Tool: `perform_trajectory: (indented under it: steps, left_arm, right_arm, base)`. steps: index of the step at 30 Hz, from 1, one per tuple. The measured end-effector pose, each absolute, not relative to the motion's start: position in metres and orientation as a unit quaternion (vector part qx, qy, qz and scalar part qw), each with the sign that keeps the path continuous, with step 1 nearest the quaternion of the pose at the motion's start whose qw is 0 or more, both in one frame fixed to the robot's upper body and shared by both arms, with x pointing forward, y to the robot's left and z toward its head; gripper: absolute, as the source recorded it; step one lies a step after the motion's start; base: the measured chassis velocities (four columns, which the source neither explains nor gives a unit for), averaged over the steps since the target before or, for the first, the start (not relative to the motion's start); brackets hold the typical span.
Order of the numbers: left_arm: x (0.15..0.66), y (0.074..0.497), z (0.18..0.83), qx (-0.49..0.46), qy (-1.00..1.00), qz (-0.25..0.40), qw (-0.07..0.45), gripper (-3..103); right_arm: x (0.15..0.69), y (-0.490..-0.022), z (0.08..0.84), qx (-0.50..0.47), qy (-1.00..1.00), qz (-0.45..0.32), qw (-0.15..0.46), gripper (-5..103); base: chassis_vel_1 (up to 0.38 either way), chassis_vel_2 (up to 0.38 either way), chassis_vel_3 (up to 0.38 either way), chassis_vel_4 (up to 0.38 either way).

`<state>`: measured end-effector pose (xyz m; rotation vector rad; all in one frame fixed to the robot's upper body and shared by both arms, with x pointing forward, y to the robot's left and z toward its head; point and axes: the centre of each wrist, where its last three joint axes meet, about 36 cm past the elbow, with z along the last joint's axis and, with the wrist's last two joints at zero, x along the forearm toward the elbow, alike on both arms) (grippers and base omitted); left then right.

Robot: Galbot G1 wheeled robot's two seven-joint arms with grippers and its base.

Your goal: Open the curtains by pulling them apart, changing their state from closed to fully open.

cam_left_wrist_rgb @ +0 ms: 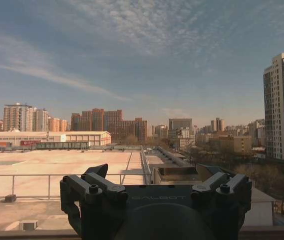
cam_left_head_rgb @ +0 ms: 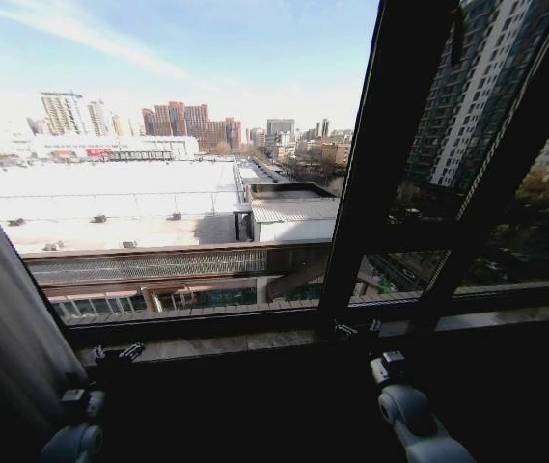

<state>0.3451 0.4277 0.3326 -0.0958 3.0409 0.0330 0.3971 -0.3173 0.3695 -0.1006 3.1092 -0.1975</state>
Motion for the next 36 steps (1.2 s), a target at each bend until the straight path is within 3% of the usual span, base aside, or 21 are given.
perform_trajectory:
  steps: [21,36]
  left_arm:
    - [0.3451,0.4281,0.3330,-0.034,0.998,0.011,0.048,99]
    - [0.3451,0.4281,0.3328,-0.034,0.998,0.010,0.048,99]
  right_arm:
    - [0.3971,-0.3172,0.3694,-0.032,0.997,-0.063,0.012,100]
    - [0.3971,-0.3173,0.3694,-0.032,0.997,-0.063,0.012,100]
  base:
    - [-0.021,-0.022,0.022,0.021]
    - [-0.263,-0.252,0.262,0.258]
